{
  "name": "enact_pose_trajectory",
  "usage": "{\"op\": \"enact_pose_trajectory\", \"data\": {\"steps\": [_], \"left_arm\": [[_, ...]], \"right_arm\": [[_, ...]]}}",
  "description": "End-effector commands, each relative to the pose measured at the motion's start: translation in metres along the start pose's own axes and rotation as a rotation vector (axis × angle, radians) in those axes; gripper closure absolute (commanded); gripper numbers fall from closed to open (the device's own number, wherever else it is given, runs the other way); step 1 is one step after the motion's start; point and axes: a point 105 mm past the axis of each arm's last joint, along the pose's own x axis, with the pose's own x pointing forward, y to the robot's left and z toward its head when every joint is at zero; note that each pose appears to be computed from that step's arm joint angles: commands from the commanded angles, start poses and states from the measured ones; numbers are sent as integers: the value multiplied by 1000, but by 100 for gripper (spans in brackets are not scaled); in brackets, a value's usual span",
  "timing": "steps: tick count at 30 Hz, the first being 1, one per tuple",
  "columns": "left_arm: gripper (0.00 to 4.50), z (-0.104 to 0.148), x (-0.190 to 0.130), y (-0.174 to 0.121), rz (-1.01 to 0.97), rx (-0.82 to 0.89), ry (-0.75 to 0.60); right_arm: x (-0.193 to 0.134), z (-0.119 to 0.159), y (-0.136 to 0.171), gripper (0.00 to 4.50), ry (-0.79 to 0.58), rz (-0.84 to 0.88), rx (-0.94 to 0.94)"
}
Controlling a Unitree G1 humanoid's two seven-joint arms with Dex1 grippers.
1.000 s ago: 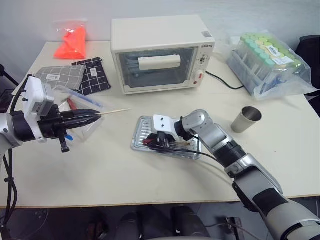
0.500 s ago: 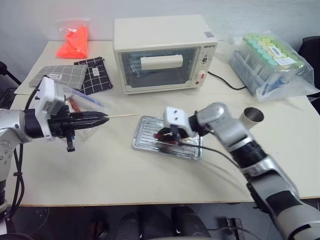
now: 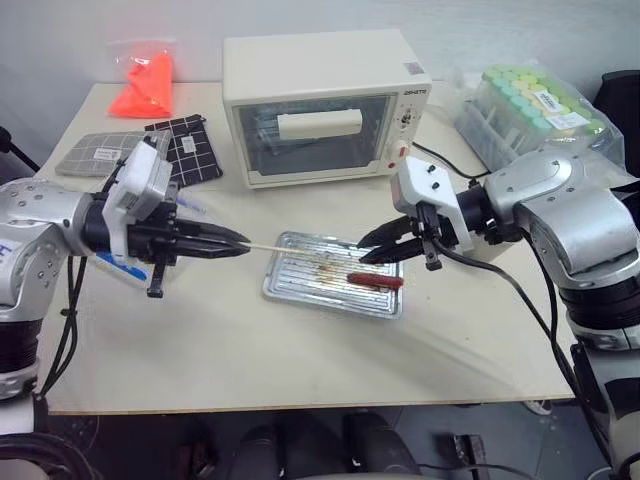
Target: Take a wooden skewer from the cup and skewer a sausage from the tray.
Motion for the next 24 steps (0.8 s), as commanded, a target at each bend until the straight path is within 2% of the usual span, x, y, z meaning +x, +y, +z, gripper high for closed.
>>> {"op": "enact_pose_trajectory", "data": {"steps": [1, 6, 10, 12, 16, 24], "left_arm": [[450, 5, -7, 4, 19, 33, 7], [450, -1, -21, 9, 102, 9, 10], [450, -5, -27, 7, 161, -14, 0], [450, -6, -28, 5, 176, -21, -7], [450, -7, -29, 2, 202, -30, -14], [450, -8, -25, -2, 214, -37, -22]], "right_arm": [[-4, 0, -9, 353, -8, -77, -23], [5, -29, -20, 353, 69, -163, -4], [18, -46, -33, 283, 77, -252, 64], [21, -53, -34, 223, 85, -263, 82], [25, -66, -31, 130, 104, -266, 100], [35, -77, -17, 130, 99, -241, 155]]}}
